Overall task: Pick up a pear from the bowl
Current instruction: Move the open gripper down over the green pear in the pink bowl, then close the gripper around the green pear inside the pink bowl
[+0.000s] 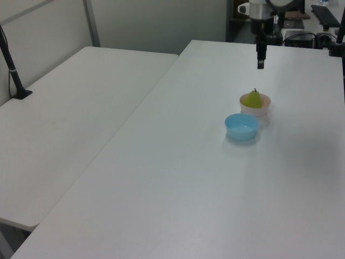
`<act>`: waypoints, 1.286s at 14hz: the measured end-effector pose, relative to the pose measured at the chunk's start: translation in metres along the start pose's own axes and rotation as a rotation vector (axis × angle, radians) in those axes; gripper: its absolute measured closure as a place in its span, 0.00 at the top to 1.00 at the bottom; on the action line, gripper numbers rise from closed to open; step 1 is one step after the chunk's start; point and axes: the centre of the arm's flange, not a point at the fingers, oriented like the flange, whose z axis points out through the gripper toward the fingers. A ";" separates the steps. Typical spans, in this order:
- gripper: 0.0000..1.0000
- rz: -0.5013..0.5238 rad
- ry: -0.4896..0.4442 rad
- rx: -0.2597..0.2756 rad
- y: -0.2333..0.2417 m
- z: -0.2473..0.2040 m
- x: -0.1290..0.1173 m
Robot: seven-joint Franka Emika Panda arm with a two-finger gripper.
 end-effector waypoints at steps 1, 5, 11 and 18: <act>1.00 -0.005 -0.003 -0.008 0.000 0.013 0.000; 1.00 -0.030 0.010 -0.051 0.001 0.060 0.007; 1.00 -0.060 -0.017 -0.060 -0.007 0.108 0.010; 0.79 -0.083 -0.042 -0.056 -0.017 0.138 0.020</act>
